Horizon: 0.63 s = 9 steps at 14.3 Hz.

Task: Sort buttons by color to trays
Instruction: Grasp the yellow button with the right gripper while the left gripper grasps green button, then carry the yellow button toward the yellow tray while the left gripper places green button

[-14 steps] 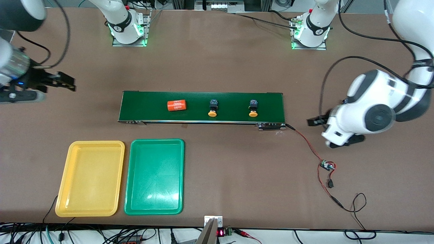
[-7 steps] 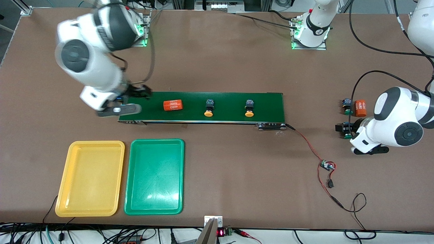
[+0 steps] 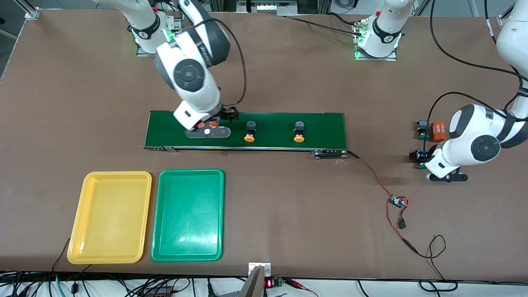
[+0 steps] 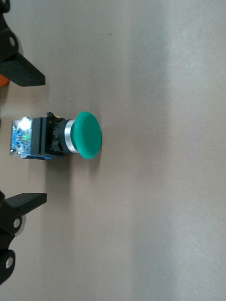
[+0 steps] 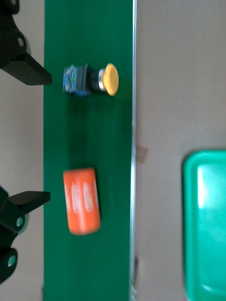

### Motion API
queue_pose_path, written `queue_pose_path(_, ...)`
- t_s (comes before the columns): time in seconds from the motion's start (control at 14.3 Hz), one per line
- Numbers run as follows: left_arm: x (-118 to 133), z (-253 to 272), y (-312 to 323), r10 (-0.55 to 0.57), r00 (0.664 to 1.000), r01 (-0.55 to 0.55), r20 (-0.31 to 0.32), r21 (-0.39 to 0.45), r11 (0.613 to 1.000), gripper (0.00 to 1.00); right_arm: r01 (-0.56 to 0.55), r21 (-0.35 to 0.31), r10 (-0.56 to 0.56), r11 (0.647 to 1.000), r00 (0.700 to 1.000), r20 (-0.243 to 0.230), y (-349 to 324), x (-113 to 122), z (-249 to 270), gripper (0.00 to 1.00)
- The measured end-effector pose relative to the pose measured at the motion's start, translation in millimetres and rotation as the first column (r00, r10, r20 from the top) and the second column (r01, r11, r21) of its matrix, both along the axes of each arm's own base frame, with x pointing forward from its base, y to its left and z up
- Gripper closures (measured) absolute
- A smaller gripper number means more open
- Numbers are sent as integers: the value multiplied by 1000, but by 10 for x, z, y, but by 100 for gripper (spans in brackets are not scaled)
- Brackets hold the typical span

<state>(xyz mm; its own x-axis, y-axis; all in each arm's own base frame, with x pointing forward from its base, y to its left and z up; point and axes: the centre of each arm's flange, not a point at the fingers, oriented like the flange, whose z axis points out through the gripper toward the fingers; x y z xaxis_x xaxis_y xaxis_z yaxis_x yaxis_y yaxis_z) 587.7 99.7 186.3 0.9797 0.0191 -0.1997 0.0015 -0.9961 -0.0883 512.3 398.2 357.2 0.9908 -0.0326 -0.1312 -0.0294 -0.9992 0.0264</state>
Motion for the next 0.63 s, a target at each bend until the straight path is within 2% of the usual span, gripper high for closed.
queue_pose_path(0.14, -57, -58, -7, -4, 1000, 4, 5, -13, 1000, 0, 39, -12, -39, 999, 999, 4, 229, -110, -203, 0)
queue_pose_path(0.35, -81, -79, -33, -9, 1000, 9, 0, -15, 1000, 8, 57, -23, -57, 998, 998, 2, 402, -136, -393, 0)
queue_pose_path(0.56, -120, -115, -66, -15, 1000, 15, -10, -18, 1000, 40, 66, -16, -66, 998, 998, 18, 500, -69, -619, 0)
queue_pose_path(0.63, -122, -116, -71, -16, 1000, 16, -10, -19, 1000, 40, 68, -14, -68, 998, 997, 23, 518, -40, -709, 0)
